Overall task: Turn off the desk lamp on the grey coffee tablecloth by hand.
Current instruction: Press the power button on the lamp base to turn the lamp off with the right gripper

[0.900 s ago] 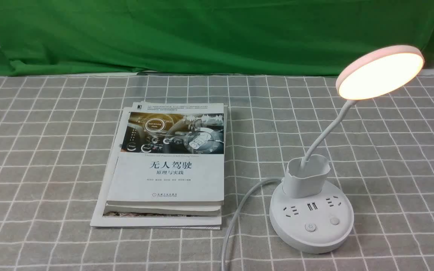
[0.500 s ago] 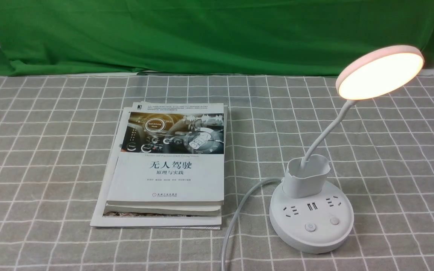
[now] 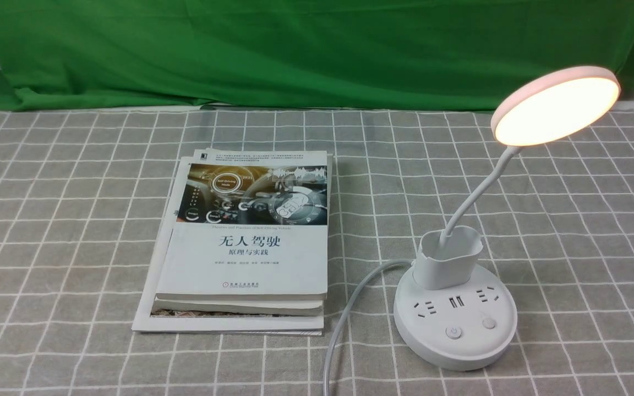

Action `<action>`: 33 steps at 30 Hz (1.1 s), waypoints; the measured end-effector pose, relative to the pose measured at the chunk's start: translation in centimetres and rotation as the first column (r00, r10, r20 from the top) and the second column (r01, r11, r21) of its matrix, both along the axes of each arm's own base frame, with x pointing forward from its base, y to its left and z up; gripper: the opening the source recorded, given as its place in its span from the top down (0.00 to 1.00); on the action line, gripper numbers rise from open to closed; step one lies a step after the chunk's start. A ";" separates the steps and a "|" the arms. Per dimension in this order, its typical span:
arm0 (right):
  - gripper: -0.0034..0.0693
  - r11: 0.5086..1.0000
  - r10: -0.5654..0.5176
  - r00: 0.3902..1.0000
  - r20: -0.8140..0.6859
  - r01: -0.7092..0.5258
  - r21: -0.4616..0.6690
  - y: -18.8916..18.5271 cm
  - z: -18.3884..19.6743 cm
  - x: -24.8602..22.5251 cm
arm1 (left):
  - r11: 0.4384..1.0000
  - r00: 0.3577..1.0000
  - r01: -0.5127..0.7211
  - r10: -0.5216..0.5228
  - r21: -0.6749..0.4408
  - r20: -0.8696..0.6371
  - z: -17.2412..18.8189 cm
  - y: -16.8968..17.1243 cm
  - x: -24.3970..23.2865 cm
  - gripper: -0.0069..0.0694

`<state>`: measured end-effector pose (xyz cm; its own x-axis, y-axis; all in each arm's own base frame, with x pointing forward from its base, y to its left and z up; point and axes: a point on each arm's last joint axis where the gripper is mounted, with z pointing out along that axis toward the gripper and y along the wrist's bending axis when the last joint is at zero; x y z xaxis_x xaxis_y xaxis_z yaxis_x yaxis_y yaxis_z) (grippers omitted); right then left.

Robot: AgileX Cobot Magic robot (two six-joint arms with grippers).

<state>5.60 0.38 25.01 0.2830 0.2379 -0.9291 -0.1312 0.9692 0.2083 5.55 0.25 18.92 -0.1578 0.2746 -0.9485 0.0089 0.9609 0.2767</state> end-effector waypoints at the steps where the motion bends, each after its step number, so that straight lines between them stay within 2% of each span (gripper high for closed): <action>1: 0.90 1.000 0.004 1.000 -0.005 -0.003 0.011 0.0 0.7 0.2 | 1.000 1.000 0.000 0.000 0.000 0.000 0.0 0.0 0.0 0.88; 6: 0.90 0.998 0.019 0.989 -0.147 -0.010 0.059 0.1 4.1 2.0 | 1.000 1.000 0.000 0.000 0.000 0.000 0.0 0.0 0.0 0.88; 10: 0.90 1.000 0.006 0.910 -0.414 0.005 0.026 0.3 4.2 5.3 | 1.000 1.000 0.000 0.000 0.000 0.000 0.0 0.0 0.0 0.88; 13: 0.90 1.000 -0.011 0.861 -0.508 -0.002 -0.026 0.4 3.3 6.8 | 1.000 1.000 0.000 0.000 0.000 0.000 0.0 0.0 0.0 0.88; 16: 0.90 0.996 -0.032 0.767 -0.641 -0.029 -0.085 0.5 1.1 9.0 | 1.000 1.000 0.000 0.000 0.000 0.000 0.0 0.0 0.0 0.88; 22: 0.90 0.997 -0.006 0.590 -0.807 -0.061 -0.052 1.4 -2.3 11.5 | 1.000 1.000 0.000 0.000 0.000 0.000 0.0 0.0 0.0 0.88; 24: 0.90 0.995 -0.006 0.500 -0.866 -0.085 -0.056 1.8 -3.4 12.3 | 1.000 1.000 0.000 0.000 0.000 0.000 0.0 0.0 0.0 0.88; 25: 0.90 0.995 -0.007 0.489 -0.872 -0.087 -0.056 1.8 -3.4 12.4 | 1.000 1.000 0.000 0.000 0.000 0.000 0.0 0.0 0.0 0.88; 26: 0.90 0.989 -0.023 0.376 -0.927 -0.126 -0.075 2.3 -4.1 13.3 | 1.000 1.000 0.000 0.000 0.000 0.000 0.0 0.0 0.0 0.88; 30: 0.89 0.971 -0.057 0.209 -0.976 -0.216 -0.103 3.3 -4.4 15.3 | 1.000 1.000 0.000 0.000 0.000 0.000 0.0 0.0 0.0 0.88; 31: 0.89 0.967 -0.061 0.184 -0.981 -0.234 -0.104 3.6 -4.4 15.7 | 1.000 1.000 0.000 0.000 0.000 0.000 0.0 0.0 0.0 0.88; 33: 0.89 0.955 -0.060 0.173 -0.983 -0.278 -0.107 4.6 -4.3 16.7 | 1.000 1.000 0.000 0.000 0.000 0.000 0.0 0.0 0.0 0.88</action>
<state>22.27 4.99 20.74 -0.8953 -0.0603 -0.4413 -0.0949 0.9939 0.0566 5.55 0.25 18.92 -0.1578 0.2746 -0.9485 0.0089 0.9609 0.2767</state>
